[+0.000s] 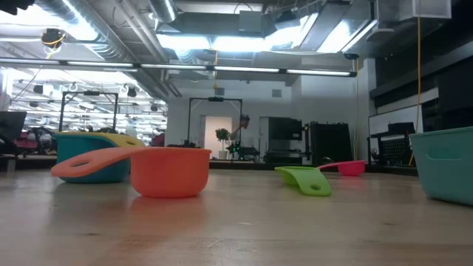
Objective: Nest measuring cups in basket
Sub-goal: Stack the dark blue measuring nest cup into the yellow measuring nest cup
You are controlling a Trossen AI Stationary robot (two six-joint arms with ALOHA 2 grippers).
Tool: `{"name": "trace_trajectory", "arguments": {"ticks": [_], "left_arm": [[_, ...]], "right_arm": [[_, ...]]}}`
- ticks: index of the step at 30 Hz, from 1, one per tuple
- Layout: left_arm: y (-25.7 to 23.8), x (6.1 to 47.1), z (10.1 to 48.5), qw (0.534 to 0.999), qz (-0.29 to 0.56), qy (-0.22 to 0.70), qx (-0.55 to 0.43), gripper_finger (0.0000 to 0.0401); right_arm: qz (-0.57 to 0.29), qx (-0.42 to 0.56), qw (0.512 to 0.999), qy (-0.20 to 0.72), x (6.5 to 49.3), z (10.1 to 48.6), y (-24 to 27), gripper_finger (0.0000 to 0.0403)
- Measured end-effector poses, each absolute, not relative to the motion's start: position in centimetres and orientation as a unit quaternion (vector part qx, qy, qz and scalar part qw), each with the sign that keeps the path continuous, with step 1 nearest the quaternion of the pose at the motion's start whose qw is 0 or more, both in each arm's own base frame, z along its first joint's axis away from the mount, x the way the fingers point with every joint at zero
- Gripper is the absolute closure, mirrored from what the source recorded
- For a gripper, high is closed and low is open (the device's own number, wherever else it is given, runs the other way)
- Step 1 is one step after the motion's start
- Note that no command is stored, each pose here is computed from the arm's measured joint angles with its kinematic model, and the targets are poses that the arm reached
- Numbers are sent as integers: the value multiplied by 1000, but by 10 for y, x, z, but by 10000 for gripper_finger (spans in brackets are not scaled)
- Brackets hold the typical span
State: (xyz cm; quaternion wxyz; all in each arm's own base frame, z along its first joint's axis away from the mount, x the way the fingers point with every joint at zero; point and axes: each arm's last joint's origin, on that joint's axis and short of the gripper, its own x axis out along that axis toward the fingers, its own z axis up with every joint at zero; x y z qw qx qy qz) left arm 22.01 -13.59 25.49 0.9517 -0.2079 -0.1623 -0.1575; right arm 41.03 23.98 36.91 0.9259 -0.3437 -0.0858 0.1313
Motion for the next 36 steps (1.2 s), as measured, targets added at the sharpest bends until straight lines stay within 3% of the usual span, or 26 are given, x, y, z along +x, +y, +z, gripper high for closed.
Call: {"name": "trace_trajectory", "arguments": {"ticks": [3,13,19,23,36], "left_arm": [[-136,220,255,952,-155,-161,-208,374],[-136,220,255,952,-156,-161,-208,366],[-136,220,255,951,-163,-161,-207,374],[-136,220,255,951,-163,-162,-207,367],[-137,220,253,954,-159,-154,-204,370]], "right_arm": [[130,-344,926,-84,411,368,239,257],[132,-345,926,-82,411,368,240,257],[123,-347,927,-74,410,367,240,225],[69,-314,946,-52,411,368,237,200],[74,-324,942,-53,394,375,253,195]]}}
